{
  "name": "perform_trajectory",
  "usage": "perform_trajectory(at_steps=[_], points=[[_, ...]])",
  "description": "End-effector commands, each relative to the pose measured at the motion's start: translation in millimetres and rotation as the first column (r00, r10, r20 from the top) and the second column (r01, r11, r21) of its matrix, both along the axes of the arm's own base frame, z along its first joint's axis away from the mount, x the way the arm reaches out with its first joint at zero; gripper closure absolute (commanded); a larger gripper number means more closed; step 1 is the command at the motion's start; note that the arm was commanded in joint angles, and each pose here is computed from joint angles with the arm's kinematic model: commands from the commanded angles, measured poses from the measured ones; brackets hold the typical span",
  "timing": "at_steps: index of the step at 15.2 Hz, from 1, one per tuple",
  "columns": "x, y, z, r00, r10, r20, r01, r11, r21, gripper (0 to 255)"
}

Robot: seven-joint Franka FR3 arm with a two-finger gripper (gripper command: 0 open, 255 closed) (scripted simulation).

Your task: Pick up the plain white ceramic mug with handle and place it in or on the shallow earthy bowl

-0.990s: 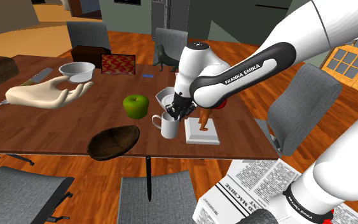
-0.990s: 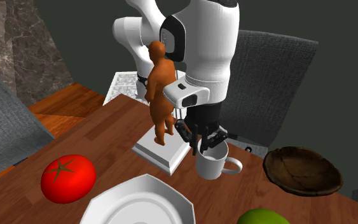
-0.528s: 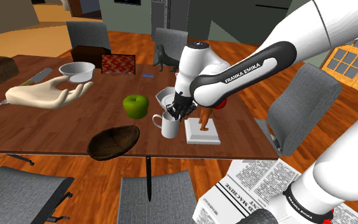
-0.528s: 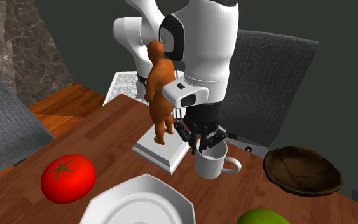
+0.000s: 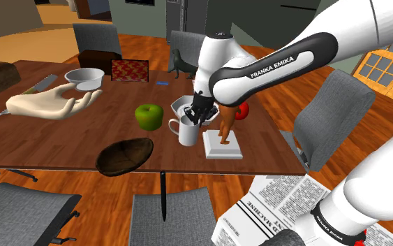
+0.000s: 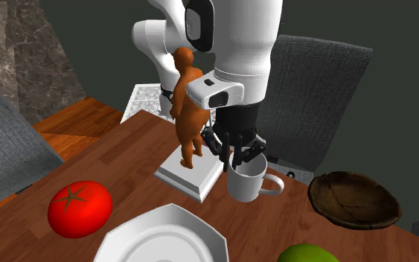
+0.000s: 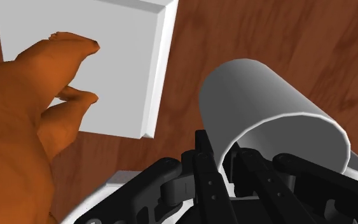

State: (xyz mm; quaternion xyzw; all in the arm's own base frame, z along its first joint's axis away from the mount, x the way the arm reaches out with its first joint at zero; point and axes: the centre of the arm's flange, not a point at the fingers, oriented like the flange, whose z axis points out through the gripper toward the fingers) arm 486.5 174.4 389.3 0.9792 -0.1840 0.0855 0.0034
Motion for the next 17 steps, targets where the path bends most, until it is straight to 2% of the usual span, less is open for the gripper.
perform_trajectory(at_steps=[1,17], points=[[-1,0,11,1.000,0.000,0.000,0.000,1.000,0.000,255],[-1,0,95,1.000,0.000,0.000,0.000,1.000,0.000,255]])
